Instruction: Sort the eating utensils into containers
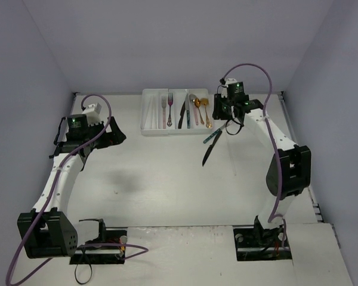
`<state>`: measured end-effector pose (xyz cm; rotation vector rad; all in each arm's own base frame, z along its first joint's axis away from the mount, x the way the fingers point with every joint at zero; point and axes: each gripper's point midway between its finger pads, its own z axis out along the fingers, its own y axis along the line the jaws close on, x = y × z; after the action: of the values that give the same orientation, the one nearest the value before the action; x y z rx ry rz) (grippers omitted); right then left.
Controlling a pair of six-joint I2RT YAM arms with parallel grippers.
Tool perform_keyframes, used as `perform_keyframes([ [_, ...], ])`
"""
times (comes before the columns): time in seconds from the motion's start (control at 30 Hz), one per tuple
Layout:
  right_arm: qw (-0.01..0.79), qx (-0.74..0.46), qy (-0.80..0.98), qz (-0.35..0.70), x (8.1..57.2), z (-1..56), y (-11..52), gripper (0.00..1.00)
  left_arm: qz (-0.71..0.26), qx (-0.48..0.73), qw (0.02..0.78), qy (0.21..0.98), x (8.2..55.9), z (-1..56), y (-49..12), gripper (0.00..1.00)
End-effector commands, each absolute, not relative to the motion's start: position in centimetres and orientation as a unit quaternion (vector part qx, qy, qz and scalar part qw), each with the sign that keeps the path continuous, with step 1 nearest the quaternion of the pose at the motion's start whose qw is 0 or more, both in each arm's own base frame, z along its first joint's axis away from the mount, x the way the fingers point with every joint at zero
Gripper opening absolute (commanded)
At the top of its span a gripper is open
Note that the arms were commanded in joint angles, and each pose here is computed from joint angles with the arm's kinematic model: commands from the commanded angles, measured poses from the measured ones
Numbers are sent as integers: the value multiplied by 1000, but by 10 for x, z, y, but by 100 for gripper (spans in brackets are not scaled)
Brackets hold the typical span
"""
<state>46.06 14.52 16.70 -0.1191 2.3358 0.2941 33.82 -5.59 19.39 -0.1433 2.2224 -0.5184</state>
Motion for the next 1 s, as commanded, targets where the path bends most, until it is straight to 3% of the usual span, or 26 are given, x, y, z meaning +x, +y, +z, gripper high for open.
perform_keyframes([
  [0.0, 290, 22, 954, 66, 434, 95, 124, 35, -208, -55, 461, 861, 349, 226, -53, 91],
  [0.13, 246, 59, 966, 59, 424, 62, 124, 37, -202, -53, 462, 862, 347, 227, -52, 91],
  [0.57, 219, 100, 969, 52, 432, 33, 127, 43, -198, -55, 456, 866, 347, 219, -50, 91],
  [0.97, 200, 105, 974, -27, 435, 2, 118, 38, -189, -53, 454, 869, 346, 214, -46, 91],
])
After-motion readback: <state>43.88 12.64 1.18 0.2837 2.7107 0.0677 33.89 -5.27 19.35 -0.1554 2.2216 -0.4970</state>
